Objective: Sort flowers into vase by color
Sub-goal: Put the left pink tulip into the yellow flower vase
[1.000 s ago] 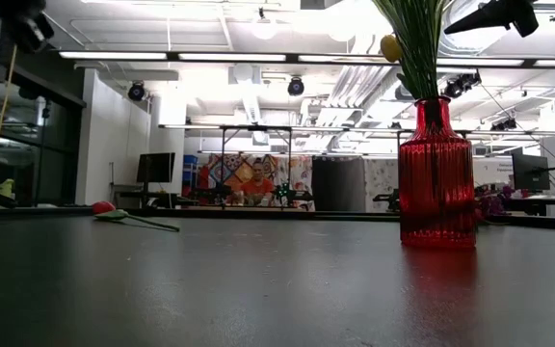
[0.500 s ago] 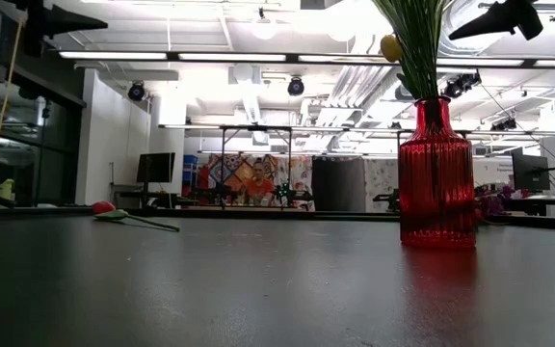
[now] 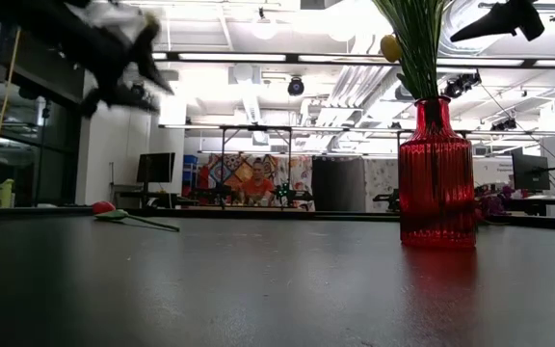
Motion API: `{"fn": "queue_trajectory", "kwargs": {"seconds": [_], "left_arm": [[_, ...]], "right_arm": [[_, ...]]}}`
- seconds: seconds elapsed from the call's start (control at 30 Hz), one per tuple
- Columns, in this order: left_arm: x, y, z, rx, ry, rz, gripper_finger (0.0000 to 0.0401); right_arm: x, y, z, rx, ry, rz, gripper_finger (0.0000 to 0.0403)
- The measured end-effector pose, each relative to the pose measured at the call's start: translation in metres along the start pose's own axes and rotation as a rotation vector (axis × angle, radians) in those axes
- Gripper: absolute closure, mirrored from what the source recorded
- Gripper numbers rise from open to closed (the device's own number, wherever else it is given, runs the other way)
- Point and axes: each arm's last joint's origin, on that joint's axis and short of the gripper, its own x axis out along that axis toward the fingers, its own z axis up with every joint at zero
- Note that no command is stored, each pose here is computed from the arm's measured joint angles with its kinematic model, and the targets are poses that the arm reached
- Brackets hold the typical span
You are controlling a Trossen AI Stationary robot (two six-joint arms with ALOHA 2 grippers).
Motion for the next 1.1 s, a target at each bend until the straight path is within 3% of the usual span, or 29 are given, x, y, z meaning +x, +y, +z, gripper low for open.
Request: {"fn": "queue_trajectory", "kwargs": {"seconds": [0.13,0.27,0.37,0.57,0.77,1.1], "left_arm": [[0.036,0.030,0.006,-0.043,0.225,0.104,0.0222],[0.062,0.050,-0.003,-0.235,0.494,0.125,0.0222],[0.073,0.056,-0.011,-0.310,0.609,0.146,0.0222],[0.082,0.060,-0.019,-0.350,0.656,0.186,0.0222],[0.071,0.060,-0.012,-0.363,0.586,0.231,0.0222],[0.047,0.066,-0.019,-0.415,0.580,0.454,0.0222]], "right_arm": [[0.000,0.000,-0.001,0.000,0.023,0.009,0.0091],[0.000,-0.001,-0.001,-0.002,0.025,0.005,0.0091],[0.000,-0.001,-0.001,-0.003,0.026,0.005,0.0091],[0.000,-0.001,-0.002,-0.011,0.041,0.007,0.0091],[0.000,-0.004,-0.004,-0.039,0.065,-0.005,0.0091],[0.002,-0.008,-0.003,-0.045,0.038,-0.046,0.0091]]}}
